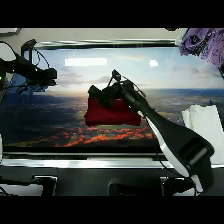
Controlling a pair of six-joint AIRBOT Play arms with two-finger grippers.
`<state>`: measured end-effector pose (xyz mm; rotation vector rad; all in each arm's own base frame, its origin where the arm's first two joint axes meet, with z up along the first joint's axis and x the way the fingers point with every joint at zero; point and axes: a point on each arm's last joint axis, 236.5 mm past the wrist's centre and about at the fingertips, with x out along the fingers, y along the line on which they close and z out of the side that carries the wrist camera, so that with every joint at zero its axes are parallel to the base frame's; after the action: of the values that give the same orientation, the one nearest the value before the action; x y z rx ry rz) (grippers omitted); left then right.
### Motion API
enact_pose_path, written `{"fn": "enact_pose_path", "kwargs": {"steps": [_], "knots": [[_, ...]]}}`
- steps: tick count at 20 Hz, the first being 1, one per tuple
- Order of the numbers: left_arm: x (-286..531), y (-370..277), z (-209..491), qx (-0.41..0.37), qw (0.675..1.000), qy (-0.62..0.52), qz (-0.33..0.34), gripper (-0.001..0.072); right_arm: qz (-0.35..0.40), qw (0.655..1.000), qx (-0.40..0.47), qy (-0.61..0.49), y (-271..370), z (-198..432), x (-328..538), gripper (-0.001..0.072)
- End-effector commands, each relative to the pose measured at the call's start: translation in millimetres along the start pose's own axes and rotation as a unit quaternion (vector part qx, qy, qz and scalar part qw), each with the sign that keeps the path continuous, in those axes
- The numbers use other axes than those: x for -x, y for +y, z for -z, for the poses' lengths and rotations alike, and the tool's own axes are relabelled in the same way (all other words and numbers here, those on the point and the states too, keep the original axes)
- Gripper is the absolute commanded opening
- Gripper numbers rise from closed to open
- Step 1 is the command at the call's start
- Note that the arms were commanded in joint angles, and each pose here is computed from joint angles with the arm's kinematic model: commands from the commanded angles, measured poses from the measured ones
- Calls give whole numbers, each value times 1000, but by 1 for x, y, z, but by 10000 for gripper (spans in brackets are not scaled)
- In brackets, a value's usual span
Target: Fold the clothes and pants, and hang the long-sleeved shirts on hangers.
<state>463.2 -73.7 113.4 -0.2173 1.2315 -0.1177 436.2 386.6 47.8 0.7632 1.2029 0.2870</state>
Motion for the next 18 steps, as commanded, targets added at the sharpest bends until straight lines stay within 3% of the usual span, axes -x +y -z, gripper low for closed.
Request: {"fn": "enact_pose_path", "kwargs": {"steps": [1, 6, 9, 14, 18], "knots": [[0, 0, 0, 0, 1000, 0, 0, 23, 17, 999, 27, -3, -15, -25, 44, 552], [3, 0, 0, 0, 1000, -1, 0, 23, 83, 994, 68, -26, -110, -112, 157, 554], [4, 0, 0, -1, 1000, -3, 0, 23, 48, 998, 34, 4, -170, -133, 185, 554], [4, 0, 0, 0, 1000, -3, 0, 23, 4, 998, -23, 56, -263, -111, 160, 552], [4, -1, 0, 0, 1000, -3, 1, 24, -36, 995, -29, 91, -282, -84, 109, 549]]}}
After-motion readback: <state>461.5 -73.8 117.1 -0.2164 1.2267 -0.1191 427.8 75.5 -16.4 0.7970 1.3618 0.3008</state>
